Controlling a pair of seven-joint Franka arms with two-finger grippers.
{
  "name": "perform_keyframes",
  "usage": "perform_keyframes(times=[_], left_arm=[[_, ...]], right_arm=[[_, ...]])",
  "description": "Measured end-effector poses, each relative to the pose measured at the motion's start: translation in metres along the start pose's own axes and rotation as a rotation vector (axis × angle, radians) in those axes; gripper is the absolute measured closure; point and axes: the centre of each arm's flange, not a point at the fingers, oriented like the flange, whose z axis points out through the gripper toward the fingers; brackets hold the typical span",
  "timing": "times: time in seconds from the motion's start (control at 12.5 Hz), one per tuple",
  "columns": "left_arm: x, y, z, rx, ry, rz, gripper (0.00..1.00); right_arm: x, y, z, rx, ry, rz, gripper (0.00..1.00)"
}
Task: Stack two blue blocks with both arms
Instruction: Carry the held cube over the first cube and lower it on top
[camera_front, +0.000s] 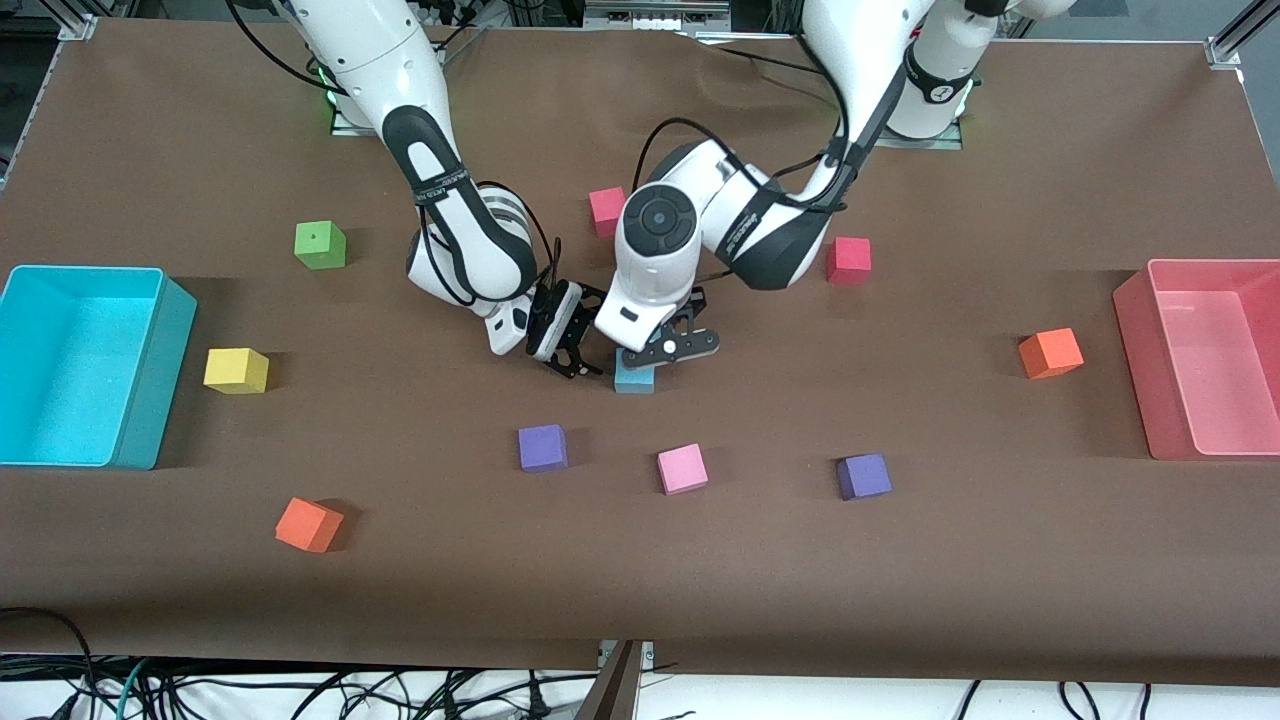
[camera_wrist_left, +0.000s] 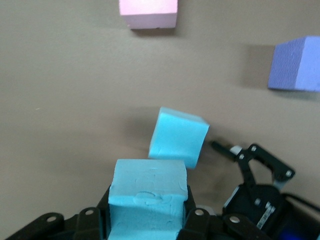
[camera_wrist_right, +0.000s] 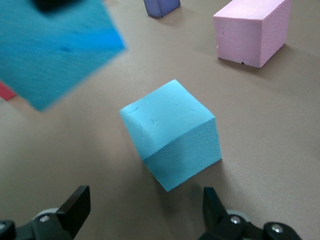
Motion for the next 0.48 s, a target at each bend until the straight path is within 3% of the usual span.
perform_keyframes(times=[0.48], left_arm=[[0.02, 0.01, 0.03, -0.059, 0.039, -0.019, 0.46]], right_arm=[[0.0, 0.0, 0.0, 0.0, 0.0, -0.001, 0.0]])
